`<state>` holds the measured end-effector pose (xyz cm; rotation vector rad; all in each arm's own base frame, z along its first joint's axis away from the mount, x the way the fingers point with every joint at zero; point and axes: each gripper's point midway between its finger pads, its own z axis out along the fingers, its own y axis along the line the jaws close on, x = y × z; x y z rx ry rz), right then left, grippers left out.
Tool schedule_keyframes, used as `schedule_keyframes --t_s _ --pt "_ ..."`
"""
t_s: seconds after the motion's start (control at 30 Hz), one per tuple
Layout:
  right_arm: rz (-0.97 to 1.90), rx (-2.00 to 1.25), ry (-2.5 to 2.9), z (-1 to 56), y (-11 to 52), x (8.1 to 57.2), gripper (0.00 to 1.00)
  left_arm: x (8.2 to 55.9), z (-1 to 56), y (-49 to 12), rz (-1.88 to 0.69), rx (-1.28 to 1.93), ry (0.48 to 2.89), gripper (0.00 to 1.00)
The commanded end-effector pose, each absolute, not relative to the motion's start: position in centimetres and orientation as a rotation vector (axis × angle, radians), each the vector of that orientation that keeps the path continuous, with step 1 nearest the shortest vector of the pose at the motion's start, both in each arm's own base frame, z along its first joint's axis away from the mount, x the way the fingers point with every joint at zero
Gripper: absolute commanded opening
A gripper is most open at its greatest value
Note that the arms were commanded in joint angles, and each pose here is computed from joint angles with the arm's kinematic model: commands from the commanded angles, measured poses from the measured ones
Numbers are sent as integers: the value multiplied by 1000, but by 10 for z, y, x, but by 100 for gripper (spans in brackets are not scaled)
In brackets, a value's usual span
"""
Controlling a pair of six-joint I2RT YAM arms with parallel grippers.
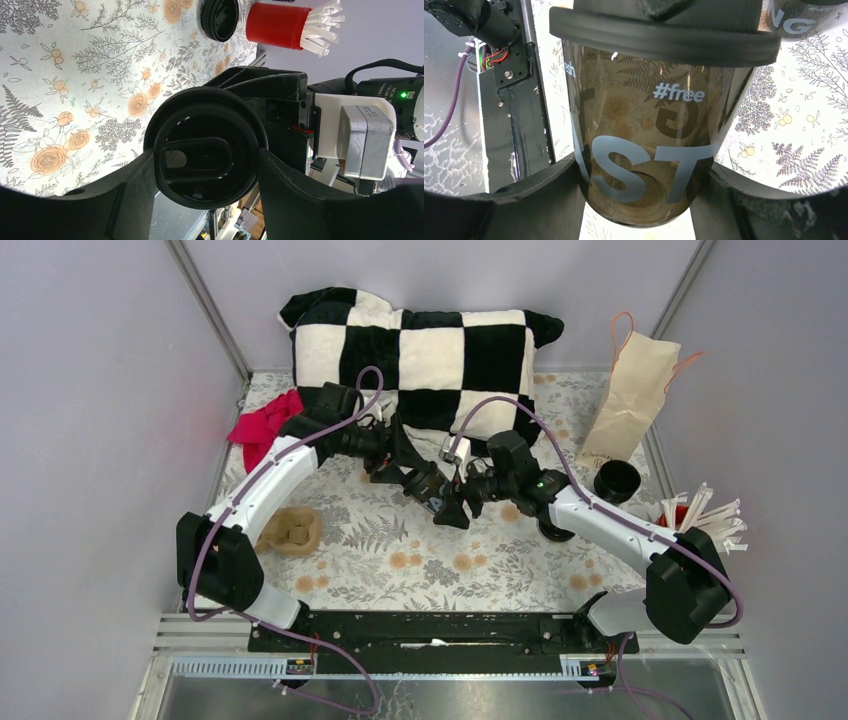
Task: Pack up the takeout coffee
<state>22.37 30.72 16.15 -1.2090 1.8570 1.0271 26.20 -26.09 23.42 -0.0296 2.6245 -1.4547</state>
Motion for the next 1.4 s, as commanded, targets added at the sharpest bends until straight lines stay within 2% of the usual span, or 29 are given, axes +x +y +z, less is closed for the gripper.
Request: schedule_keyframes --t_s 0.0,0.23,0.43,0.6,0.73,0.9,1.27,1.37 --pt "972 -1171 1770 181 314 238 67 260 244 -265 -1432 5 2602 59" --pt "750 -930 1913 170 284 264 99 283 239 -257 -1257 -57 2572 50" --pt "473 -609 2110 157 220 264 100 334 228 -255 -819 -18 2467 47" --pt "496 -534 2144 169 201 238 100 377 208 -263 -360 69 2376 47" --pt "578 -479 2122 180 198 223 100 404 196 -272 -126 139 2304 47" --pt "533 -483 2101 184 186 219 100 420 171 -273 3 150 2335 47" --pt "499 -468 2107 193 184 225 100 431 134 -288 -9 205 2363 51" --pt "481 -460 2109 199 182 227 100 432 128 -289 -6 216 2375 54"
